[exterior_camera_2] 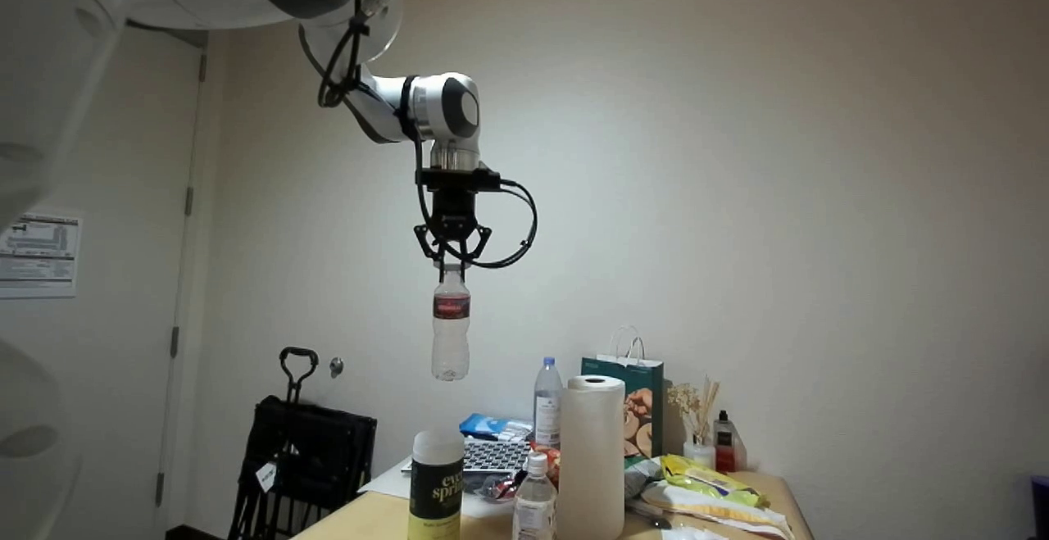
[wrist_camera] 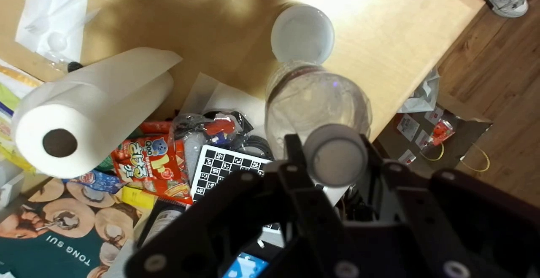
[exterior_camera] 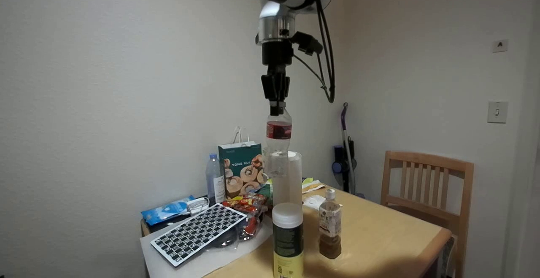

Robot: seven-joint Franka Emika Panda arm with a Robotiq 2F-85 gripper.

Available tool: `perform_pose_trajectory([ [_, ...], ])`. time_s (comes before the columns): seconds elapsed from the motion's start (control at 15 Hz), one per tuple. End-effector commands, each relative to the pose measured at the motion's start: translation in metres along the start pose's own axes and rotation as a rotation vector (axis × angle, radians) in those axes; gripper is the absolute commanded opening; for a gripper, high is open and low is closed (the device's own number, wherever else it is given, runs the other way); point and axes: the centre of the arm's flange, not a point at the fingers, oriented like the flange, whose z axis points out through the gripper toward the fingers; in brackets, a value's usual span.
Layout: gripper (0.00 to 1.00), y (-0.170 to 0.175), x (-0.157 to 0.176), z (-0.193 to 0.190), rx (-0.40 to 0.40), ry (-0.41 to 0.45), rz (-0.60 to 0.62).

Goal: Put the plastic bottle on top of the other bottle

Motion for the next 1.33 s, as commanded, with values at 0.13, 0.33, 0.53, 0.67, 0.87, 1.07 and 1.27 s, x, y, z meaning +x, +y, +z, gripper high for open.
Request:
perform_pose_trajectory([
  [0.13, 0.08, -0.032, -0.031, 0.029, -0.004, -0.068, -0.010],
  [0.33, 0.08, -0.043, -0.051, 0.044, 0.014, -0.102, -0.017],
  [0.53, 0.08, -0.046, -0.065, 0.054, 0.024, -0.116, -0.019],
  [0.67, 0.08, -0.045, -0.065, 0.063, 0.004, -0.082, -0.036],
  [0.87, 0.08, -0.046, -0.054, 0.075, -0.015, -0.028, -0.062],
  [1.07, 0.08, -0.047, -0.051, 0.083, -0.019, -0.009, -0.068],
  [1.27, 0.08, -0.046, -0.050, 0.087, -0.021, 0.002, -0.068],
])
